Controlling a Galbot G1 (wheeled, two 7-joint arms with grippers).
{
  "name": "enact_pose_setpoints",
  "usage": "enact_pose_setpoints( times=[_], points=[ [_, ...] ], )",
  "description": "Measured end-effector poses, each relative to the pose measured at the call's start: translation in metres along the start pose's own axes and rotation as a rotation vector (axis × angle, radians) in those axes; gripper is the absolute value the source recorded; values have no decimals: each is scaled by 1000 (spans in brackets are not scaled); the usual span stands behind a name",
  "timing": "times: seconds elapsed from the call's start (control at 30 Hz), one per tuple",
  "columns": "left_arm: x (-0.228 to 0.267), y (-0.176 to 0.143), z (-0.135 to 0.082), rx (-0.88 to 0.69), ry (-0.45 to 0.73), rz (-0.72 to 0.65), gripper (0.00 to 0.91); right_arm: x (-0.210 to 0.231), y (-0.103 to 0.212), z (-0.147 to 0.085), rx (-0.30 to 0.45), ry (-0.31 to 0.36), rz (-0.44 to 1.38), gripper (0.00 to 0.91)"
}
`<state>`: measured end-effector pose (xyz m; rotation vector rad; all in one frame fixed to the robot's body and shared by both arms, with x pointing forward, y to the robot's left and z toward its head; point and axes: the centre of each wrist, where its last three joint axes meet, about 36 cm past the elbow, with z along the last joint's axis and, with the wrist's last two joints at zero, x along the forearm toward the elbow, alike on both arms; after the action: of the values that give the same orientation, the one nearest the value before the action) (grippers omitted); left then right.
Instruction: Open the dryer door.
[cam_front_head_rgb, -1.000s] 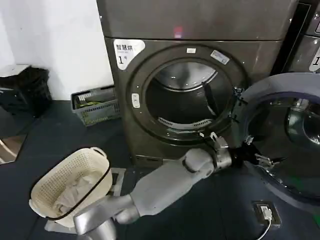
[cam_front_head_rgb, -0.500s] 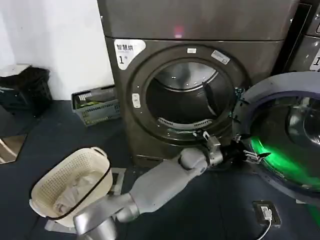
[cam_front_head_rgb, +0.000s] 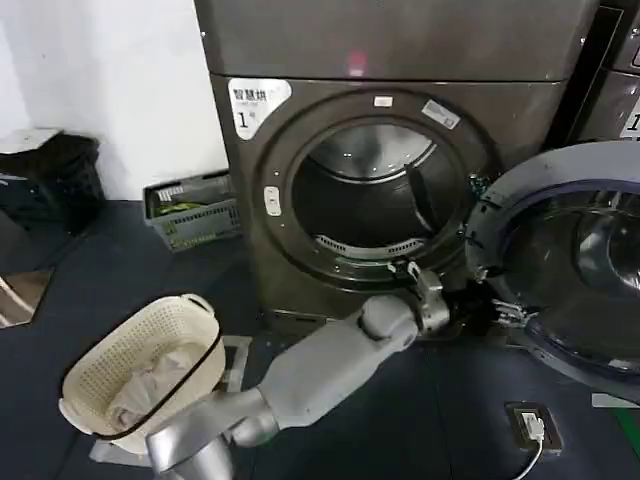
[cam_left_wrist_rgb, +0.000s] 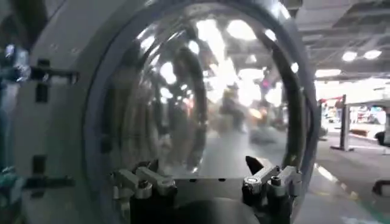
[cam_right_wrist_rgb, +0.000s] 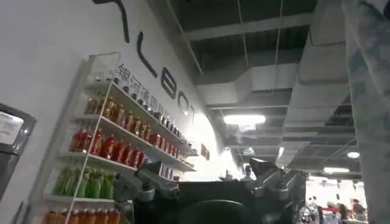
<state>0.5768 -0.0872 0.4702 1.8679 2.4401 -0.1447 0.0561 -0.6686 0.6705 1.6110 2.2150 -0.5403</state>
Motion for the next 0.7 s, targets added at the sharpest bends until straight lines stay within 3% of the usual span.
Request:
enact_pose_setpoints(
  times=[0.33, 0.7],
  points=[
    [-5, -33, -22, 30, -140, 63, 907, -2, 0, -3, -6, -27, -4, 907],
    [55, -19, -23, -68, -180, -57, 907, -1, 3, -5, -8, -38, -24, 907]
  ],
)
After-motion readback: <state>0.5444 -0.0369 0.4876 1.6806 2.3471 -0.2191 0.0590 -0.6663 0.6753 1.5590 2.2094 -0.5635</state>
